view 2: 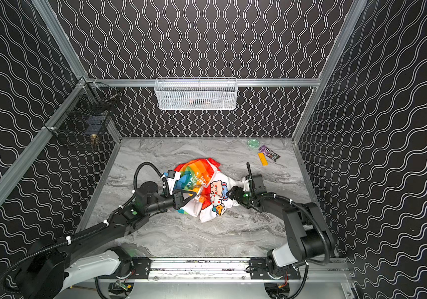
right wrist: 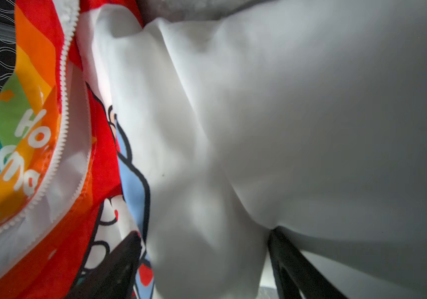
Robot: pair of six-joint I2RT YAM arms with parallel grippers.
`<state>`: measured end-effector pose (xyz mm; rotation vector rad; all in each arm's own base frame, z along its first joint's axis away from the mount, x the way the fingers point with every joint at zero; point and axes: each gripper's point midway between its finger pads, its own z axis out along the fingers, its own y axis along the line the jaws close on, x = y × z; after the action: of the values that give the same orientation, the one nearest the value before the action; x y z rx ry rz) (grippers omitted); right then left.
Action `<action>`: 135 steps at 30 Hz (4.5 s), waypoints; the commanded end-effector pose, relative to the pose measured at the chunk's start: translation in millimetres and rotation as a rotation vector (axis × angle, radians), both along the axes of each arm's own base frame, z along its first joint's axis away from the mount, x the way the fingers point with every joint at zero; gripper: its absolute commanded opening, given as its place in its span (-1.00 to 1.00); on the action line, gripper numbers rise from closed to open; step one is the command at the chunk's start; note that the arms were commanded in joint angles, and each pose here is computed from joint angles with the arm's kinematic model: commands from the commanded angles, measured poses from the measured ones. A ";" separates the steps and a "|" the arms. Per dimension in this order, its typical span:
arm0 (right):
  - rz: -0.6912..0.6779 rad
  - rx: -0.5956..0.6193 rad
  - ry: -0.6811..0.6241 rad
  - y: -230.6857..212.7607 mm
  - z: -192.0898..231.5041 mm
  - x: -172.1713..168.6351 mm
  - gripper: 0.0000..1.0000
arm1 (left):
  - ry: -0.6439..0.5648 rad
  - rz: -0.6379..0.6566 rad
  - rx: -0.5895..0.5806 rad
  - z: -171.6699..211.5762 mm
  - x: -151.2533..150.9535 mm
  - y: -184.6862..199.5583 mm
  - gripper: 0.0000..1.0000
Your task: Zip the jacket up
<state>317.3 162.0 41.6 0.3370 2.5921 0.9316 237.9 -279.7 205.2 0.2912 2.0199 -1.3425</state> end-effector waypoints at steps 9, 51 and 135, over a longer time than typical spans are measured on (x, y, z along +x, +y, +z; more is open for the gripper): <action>0.057 -0.102 -0.148 10.2 53.0 22.0 0.43 | -0.029 0.023 0.015 4.5 -1.9 7.6 -1.00; 0.564 -0.465 -0.629 153.8 174.3 -100.8 0.14 | 0.140 0.014 0.037 1.6 2.1 0.6 -1.00; 0.598 -0.491 -0.656 160.2 160.2 -94.8 -0.16 | 0.225 -0.021 0.031 9.5 -0.8 -1.2 -1.00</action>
<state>220.3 324.1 196.3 -0.7986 2.2039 0.4216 237.8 -280.2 209.9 0.1640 2.2489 -1.4010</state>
